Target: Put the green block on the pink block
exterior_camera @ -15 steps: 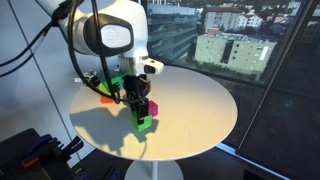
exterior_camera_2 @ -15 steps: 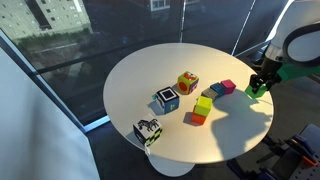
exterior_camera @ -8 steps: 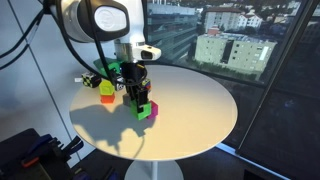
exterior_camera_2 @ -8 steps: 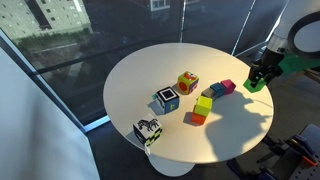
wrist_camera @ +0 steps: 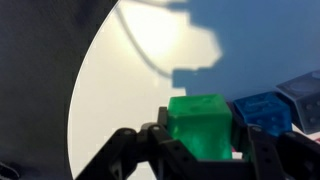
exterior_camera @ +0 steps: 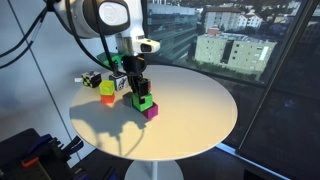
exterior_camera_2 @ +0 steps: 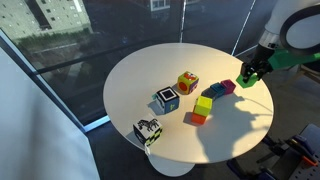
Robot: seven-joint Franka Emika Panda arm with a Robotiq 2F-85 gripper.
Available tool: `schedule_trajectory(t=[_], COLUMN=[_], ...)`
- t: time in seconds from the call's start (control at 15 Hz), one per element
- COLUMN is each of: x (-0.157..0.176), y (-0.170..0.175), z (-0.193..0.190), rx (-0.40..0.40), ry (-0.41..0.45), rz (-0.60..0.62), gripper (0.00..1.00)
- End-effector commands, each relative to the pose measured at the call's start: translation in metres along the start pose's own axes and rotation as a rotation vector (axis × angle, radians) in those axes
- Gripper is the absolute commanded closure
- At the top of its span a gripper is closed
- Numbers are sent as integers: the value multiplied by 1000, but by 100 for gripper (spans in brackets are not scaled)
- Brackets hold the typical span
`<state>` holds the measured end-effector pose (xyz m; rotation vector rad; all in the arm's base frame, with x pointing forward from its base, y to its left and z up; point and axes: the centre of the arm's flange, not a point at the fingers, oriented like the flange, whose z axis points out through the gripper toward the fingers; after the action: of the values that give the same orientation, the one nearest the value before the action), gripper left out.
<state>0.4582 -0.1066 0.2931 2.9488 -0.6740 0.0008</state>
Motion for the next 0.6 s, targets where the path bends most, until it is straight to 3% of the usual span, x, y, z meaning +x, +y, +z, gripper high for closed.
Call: schedule_trajectory(t=[0.0, 0.53], x=[18, 37], y=[-15, -41], z=[-1, 11], rx=[-18, -36], ry=[17, 24], rz=[29, 45], gripper=[68, 68])
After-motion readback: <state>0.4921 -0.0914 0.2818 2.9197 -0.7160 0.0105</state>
